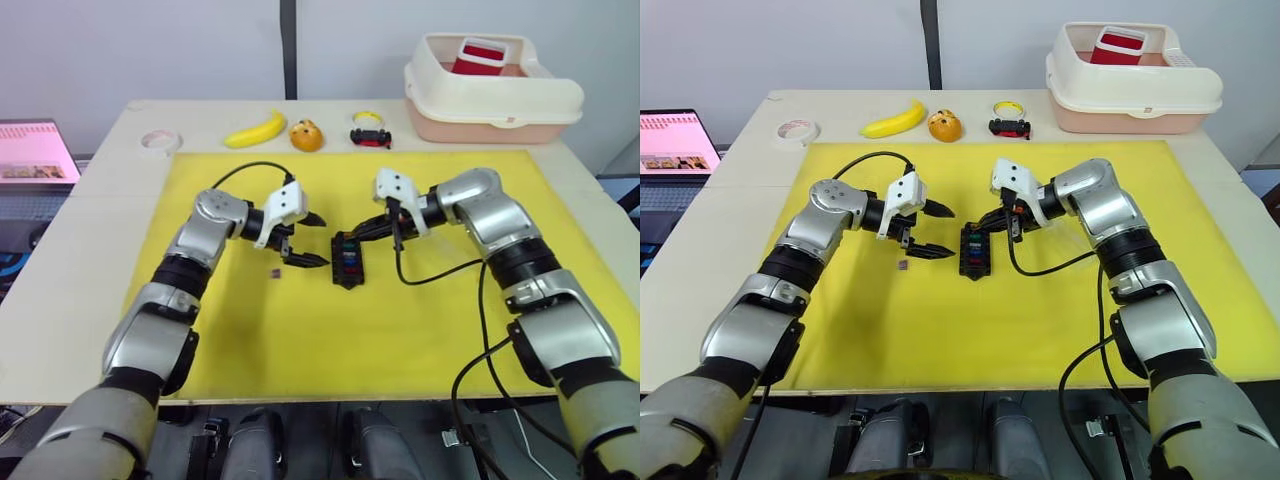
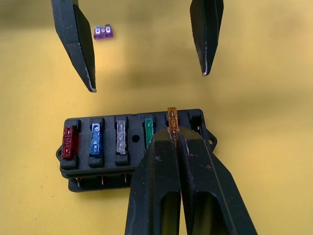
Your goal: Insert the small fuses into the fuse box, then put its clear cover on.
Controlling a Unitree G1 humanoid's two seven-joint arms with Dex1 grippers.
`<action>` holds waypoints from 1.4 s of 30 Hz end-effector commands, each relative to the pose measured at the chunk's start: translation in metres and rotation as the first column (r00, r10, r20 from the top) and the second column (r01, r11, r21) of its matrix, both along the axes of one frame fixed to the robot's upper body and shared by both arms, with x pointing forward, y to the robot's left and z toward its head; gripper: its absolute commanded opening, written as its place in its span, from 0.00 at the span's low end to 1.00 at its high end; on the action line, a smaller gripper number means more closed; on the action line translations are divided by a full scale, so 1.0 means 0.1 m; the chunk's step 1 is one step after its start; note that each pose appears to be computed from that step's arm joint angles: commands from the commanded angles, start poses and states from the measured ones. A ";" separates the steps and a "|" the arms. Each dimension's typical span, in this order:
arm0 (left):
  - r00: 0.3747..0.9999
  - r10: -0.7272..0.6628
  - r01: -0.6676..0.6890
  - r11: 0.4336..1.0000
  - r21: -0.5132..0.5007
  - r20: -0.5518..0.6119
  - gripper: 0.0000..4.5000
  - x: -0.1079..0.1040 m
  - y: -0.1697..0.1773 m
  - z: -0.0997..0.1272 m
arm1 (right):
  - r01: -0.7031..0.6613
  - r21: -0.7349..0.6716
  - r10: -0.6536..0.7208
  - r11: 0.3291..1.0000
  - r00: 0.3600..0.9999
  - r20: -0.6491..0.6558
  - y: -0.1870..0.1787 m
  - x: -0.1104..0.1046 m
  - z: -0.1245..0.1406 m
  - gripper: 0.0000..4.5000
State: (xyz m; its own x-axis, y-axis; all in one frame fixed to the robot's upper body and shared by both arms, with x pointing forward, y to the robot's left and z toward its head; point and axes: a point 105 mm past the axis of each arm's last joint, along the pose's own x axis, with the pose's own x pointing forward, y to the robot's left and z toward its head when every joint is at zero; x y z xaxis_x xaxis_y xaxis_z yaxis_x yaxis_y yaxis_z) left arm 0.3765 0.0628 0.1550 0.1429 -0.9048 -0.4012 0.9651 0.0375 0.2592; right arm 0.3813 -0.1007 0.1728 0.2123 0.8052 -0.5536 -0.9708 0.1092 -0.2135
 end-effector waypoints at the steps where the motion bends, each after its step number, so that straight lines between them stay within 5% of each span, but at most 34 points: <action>1: 0.999 -0.008 0.008 1.000 -0.005 0.041 0.99 0.00 0.00 0.12 | -0.009 0.019 0.008 1.000 0.999 0.041 0.02 0.02 0.09 0.00; 42: 0.999 0.001 -0.001 1.000 0.002 0.039 0.99 -0.02 0.03 0.08 | -0.020 -0.046 0.022 0.999 0.998 0.050 0.01 0.08 -0.06 0.00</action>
